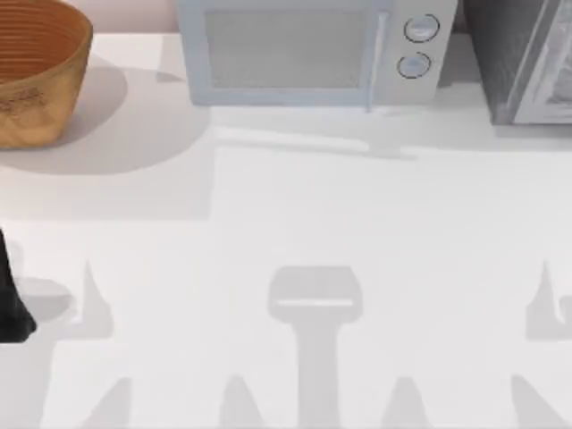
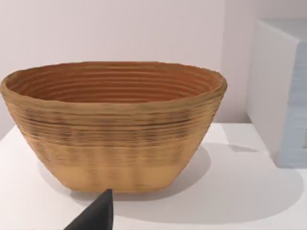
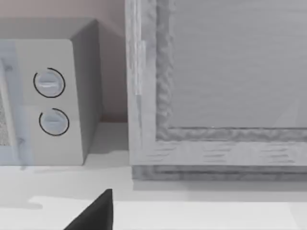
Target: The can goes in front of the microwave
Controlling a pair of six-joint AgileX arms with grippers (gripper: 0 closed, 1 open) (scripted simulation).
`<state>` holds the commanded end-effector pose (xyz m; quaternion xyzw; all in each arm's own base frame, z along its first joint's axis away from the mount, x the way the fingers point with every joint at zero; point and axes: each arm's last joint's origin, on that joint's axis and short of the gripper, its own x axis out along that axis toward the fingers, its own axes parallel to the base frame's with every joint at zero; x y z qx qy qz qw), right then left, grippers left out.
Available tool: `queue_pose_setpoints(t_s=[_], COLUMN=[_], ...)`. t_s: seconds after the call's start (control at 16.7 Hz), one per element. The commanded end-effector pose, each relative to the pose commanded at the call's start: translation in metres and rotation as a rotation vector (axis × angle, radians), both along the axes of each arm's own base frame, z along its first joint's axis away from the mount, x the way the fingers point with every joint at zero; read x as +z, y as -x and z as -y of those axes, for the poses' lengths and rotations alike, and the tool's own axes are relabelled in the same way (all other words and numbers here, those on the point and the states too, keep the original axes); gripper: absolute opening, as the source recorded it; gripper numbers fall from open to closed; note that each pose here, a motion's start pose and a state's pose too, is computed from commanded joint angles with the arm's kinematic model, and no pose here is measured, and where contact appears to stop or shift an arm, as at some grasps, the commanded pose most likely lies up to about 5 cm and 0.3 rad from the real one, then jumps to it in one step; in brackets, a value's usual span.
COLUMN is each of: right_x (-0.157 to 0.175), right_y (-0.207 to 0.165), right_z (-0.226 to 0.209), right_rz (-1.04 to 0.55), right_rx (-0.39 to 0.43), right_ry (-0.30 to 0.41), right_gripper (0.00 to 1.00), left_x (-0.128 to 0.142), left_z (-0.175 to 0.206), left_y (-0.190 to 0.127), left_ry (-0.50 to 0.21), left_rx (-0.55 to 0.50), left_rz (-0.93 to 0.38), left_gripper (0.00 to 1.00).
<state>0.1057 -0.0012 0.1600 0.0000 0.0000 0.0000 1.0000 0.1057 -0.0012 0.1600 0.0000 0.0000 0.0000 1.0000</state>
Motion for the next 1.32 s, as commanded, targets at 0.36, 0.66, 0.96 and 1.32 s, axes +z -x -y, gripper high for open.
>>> queue_pose_setpoints(t_s=[0.36,0.66,0.96,1.32], right_x=[0.000,0.000,0.000,0.000], right_y=[0.000,0.000,0.000,0.000], right_z=[0.000,0.000,0.000,0.000], right_rz=[0.000,0.000,0.000,0.000], right_rx=[0.000,0.000,0.000,0.000], right_ry=[0.000,0.000,0.000,0.000], right_gripper=[1.00,1.00,1.00,1.00], left_x=[0.017,0.059,0.082,0.077], left_z=[-0.001,-0.006,-0.016,-0.034], left_y=[-0.001,-0.024,-0.086,-0.165], left_ry=[-0.070,-0.259,-0.450,-0.587], left_rx=[0.006,-0.021,-0.161,-0.426], left_rz=[-0.090,-0.412,-0.872,-1.284], left_gripper=[1.00,1.00,1.00,1.00])
